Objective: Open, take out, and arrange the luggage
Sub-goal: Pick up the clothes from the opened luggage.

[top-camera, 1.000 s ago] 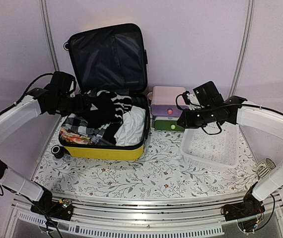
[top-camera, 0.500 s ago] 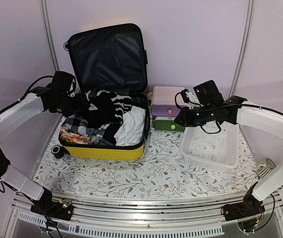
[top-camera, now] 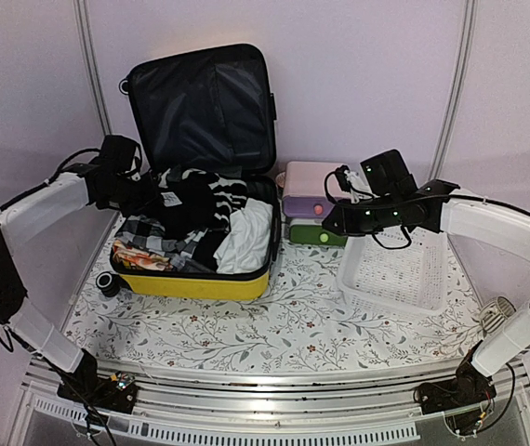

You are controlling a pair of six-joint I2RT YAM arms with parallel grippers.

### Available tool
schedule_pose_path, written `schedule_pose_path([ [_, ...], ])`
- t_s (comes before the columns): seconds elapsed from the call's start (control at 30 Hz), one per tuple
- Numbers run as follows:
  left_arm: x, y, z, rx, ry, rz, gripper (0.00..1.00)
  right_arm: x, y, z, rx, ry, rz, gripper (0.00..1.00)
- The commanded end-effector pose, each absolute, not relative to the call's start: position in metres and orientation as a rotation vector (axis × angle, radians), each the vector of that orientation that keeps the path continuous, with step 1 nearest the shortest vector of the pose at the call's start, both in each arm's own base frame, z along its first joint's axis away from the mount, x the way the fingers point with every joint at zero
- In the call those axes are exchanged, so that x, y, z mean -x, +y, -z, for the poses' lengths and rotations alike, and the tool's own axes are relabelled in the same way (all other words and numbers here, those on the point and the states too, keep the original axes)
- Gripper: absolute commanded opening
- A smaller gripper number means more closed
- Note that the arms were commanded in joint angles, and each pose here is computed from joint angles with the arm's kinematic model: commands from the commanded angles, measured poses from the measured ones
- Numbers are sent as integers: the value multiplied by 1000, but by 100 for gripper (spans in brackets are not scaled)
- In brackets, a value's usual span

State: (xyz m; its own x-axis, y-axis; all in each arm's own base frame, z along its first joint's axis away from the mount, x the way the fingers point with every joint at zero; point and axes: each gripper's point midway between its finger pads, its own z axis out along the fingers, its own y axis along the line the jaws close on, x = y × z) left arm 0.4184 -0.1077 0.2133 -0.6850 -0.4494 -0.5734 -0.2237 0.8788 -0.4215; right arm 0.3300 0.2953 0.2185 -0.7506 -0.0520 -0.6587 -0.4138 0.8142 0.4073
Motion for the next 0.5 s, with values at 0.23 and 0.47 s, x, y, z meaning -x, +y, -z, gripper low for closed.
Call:
schedule_pose_path([
  [0.23,-422,-130,-288,277,2094,655,12,-334,314,-221,407,2313,-805,18],
  [0.47,-378,-166,-350,-18,1878,925,13,-330,362,-249,547,2195,-1110,29],
])
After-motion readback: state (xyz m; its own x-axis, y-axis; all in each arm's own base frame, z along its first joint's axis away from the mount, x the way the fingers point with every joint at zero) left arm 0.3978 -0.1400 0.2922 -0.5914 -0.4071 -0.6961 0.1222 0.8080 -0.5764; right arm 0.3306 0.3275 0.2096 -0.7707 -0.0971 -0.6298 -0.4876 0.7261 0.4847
